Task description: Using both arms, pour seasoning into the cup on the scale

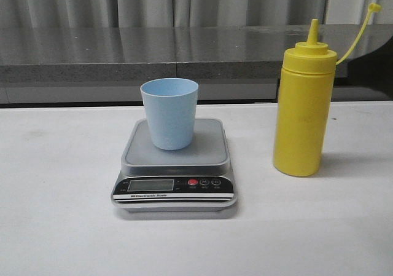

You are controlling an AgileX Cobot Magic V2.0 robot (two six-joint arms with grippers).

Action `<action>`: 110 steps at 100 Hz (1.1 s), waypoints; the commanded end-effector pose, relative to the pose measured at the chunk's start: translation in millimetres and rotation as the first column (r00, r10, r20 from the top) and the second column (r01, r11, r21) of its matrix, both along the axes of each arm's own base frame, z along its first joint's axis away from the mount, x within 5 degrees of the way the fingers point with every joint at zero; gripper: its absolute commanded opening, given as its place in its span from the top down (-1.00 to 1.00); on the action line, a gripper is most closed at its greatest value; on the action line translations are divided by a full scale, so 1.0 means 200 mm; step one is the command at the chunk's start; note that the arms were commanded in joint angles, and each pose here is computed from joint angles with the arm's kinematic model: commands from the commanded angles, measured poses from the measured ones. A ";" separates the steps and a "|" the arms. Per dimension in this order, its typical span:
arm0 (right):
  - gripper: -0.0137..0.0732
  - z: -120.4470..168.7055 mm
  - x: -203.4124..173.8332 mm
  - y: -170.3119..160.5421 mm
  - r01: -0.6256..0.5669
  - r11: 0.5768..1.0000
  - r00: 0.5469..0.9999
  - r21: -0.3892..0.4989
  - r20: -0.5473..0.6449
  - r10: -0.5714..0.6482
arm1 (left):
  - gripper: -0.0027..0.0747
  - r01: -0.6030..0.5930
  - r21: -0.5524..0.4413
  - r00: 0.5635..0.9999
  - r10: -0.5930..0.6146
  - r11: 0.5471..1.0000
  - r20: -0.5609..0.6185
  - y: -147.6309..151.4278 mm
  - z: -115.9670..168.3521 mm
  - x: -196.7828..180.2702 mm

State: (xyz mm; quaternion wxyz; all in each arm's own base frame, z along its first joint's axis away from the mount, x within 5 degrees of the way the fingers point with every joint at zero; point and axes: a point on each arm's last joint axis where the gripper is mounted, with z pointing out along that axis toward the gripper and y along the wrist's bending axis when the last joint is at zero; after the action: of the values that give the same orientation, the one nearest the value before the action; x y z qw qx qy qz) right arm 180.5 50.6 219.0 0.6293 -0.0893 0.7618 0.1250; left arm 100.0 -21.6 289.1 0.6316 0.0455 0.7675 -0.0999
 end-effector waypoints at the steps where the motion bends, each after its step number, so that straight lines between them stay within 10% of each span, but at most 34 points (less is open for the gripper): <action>1: -0.73 0.13 -0.05 -0.02 0.016 0.999 0.995 0.051 0.100 -0.021 | 0.98 -0.016 -0.034 0.995 0.019 0.999 0.103 0.01 0.09 0.01; 51: -0.73 0.34 -0.34 -0.13 0.107 0.994 0.985 -0.026 -0.137 -0.109 | 0.98 -0.016 -0.034 0.995 0.019 0.999 0.103 0.01 0.09 0.01; 78: -0.69 0.39 -0.44 -0.16 0.114 0.994 0.990 -0.005 -0.079 -0.114 | 0.98 -0.016 -0.034 0.995 0.019 0.999 0.103 0.01 0.09 0.01; 110: 0.58 0.40 -0.46 -0.16 0.114 0.994 0.992 0.002 -0.058 -0.113 | 0.98 -0.016 -0.034 0.995 0.019 0.999 0.103 0.01 0.09 0.01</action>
State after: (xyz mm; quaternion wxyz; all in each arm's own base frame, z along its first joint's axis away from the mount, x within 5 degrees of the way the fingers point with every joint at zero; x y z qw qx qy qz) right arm 87.7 17.7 280.2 0.5702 -0.0393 0.8160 0.0857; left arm 100.0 -21.6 289.1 0.6316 0.0455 0.7675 -0.0999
